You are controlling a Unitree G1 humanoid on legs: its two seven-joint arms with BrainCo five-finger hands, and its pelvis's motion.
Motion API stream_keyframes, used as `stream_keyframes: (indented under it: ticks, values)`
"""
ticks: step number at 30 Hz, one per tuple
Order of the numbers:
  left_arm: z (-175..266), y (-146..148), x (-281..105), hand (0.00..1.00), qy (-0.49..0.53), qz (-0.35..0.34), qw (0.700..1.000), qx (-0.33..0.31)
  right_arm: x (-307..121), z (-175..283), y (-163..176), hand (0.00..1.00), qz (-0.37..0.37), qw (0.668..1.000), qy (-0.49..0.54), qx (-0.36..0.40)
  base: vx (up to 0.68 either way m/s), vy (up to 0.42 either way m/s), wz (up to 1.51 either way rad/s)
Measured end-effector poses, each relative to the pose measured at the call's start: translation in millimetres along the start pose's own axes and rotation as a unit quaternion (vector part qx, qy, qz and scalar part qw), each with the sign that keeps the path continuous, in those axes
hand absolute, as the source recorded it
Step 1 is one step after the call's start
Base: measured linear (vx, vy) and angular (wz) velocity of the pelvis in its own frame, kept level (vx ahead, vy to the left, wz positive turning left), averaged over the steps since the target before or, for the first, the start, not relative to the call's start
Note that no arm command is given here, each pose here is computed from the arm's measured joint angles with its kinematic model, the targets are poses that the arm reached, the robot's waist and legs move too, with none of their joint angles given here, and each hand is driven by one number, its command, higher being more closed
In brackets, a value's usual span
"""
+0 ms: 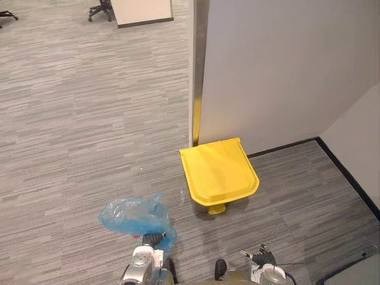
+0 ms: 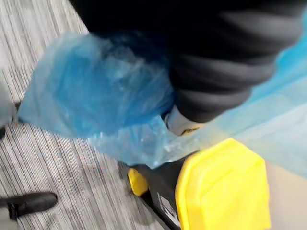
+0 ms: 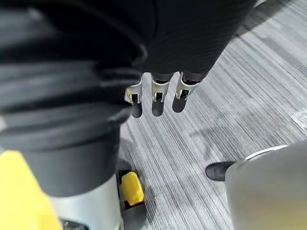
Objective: Gather rubbish on tea table into small bin, then transfer packed bag to large trash can.
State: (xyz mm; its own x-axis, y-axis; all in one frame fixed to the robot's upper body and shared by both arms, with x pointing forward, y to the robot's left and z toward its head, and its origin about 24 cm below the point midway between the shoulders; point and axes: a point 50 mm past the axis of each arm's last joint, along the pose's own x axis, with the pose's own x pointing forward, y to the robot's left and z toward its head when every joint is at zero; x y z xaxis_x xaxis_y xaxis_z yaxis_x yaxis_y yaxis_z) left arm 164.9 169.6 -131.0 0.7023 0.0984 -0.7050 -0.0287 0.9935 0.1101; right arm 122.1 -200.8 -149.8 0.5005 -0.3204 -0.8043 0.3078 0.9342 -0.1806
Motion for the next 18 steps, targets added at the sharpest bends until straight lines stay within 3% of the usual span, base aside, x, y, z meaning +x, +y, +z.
stream_keyframes:
  ticks: [7,18]
  values:
    - [-5,15,-1,1.00,0.009,0.011,1.000,0.022,3,3,3,0.00,0.004,1.000,0.008,-0.006,0.05,0.037,-0.15]
    - [7,9,4,1.00,-0.005,0.008,1.000,0.016,6,22,9,0.00,0.013,1.000,-0.021,-0.002,-0.01,0.025,-0.16]
